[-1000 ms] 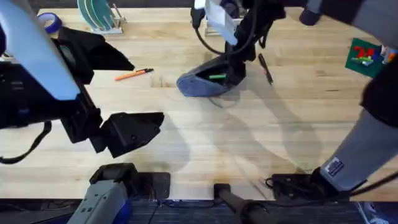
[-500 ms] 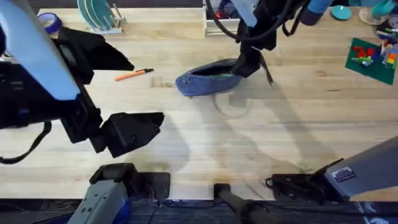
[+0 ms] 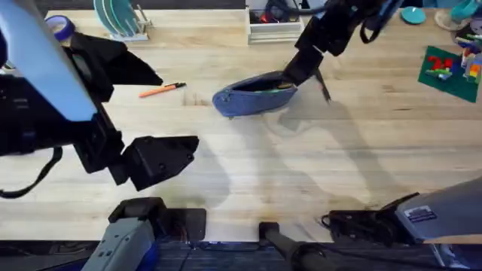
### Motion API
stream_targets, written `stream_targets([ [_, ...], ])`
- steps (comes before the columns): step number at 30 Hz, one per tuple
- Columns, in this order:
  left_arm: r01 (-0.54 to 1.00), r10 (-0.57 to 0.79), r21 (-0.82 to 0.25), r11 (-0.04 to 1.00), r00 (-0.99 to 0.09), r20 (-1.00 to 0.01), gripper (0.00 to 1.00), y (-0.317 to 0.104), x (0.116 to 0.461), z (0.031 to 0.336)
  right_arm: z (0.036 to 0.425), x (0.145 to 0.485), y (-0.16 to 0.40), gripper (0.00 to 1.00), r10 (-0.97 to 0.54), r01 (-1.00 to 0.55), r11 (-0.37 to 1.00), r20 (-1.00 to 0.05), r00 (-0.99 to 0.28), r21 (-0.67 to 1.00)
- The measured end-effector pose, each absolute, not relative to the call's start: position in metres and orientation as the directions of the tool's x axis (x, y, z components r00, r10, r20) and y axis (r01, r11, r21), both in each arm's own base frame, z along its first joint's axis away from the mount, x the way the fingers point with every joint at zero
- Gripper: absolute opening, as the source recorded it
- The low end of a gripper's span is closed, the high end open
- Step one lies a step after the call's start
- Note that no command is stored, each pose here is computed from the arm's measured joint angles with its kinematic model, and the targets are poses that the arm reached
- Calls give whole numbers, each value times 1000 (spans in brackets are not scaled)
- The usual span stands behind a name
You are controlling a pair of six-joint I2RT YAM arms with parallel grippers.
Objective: Unzip the bag, pick up the pens from the table one at a time and place them inside, then zip the bag closed.
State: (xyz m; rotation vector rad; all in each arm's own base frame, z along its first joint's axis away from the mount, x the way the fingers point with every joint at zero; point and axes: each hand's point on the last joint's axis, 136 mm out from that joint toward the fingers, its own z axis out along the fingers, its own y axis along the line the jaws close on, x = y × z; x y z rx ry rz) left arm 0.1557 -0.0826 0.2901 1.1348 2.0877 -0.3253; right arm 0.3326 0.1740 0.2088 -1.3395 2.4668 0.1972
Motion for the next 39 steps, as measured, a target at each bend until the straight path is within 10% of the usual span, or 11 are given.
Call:
stream_targets([
  [12,807,623,115,579,-347,-701,995,-83,156,290,203,343,138,996,-587,-599,799,-286,-758,-53],
  [39,807,623,115,579,-348,-701,994,-83,156,290,156,371,88,996,-292,-305,952,-307,-906,-6],
])
